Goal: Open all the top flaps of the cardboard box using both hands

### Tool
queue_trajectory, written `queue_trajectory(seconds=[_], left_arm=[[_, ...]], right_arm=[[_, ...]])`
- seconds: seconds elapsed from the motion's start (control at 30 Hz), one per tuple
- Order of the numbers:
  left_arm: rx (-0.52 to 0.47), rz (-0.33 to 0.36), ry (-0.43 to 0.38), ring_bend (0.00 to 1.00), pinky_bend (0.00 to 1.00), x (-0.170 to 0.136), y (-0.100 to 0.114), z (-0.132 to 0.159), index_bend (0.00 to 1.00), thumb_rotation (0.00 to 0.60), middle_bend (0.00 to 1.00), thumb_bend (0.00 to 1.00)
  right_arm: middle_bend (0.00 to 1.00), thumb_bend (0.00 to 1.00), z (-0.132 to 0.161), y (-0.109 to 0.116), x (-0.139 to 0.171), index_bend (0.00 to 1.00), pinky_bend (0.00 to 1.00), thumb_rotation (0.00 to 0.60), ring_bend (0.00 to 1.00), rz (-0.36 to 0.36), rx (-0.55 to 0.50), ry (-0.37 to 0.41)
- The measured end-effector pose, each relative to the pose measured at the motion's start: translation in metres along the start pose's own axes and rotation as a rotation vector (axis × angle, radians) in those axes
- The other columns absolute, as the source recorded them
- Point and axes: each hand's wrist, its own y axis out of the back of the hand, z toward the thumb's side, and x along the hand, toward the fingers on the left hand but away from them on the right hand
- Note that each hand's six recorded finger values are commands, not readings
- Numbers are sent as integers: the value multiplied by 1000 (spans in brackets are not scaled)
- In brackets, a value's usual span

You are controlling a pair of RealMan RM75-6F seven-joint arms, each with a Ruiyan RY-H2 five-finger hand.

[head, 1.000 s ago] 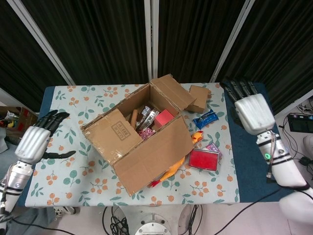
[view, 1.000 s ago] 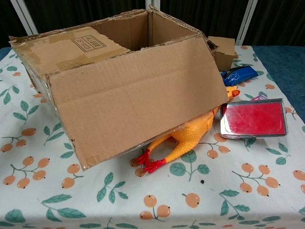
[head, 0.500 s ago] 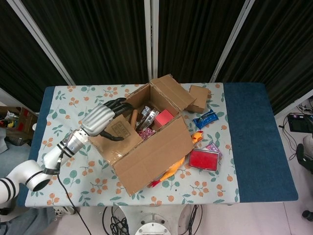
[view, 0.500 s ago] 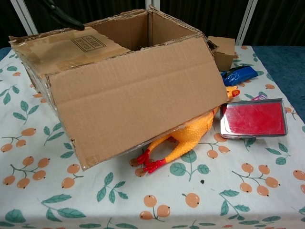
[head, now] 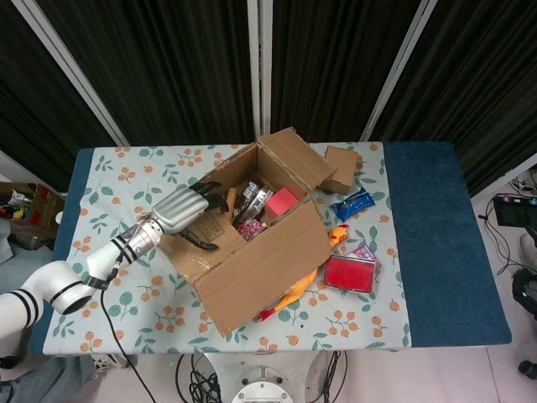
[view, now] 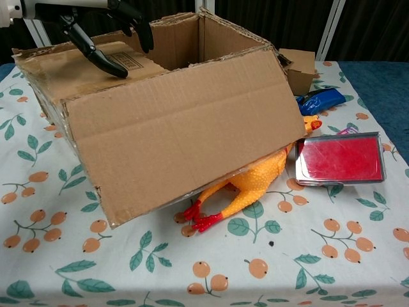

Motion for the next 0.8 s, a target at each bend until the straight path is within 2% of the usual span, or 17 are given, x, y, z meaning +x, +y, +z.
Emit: queue_trajectory(seconds=[0.07, 0.13, 0.17, 0.53, 0.8], left_arm=[[2, 0, -3, 78, 199, 1, 1, 1, 304, 293, 285, 14], [3, -4, -10, 78, 199, 3, 2, 3, 306, 219, 285, 100], [2, -6, -13, 78, 198, 4, 2, 4, 307, 205, 285, 140], [0, -72, -29, 77, 198, 16, -3, 11, 364, 180, 345, 257], [27, -94, -13, 81, 194, 14, 1, 7, 463, 172, 493, 289]], right_arm=[[0, 683, 2, -2, -1, 0, 0, 600, 0, 1, -4, 10], [0, 683, 2, -3, -1, 0, 0, 600, 0, 3, -10, 15], [0, 683, 2, -4, -2, 0, 0, 600, 0, 3, -11, 17], [0, 691, -3, -2, -2, 0, 0, 600, 0, -4, -19, 11], [0, 695, -1, -4, -5, 0, 0, 600, 0, -5, -31, 25]])
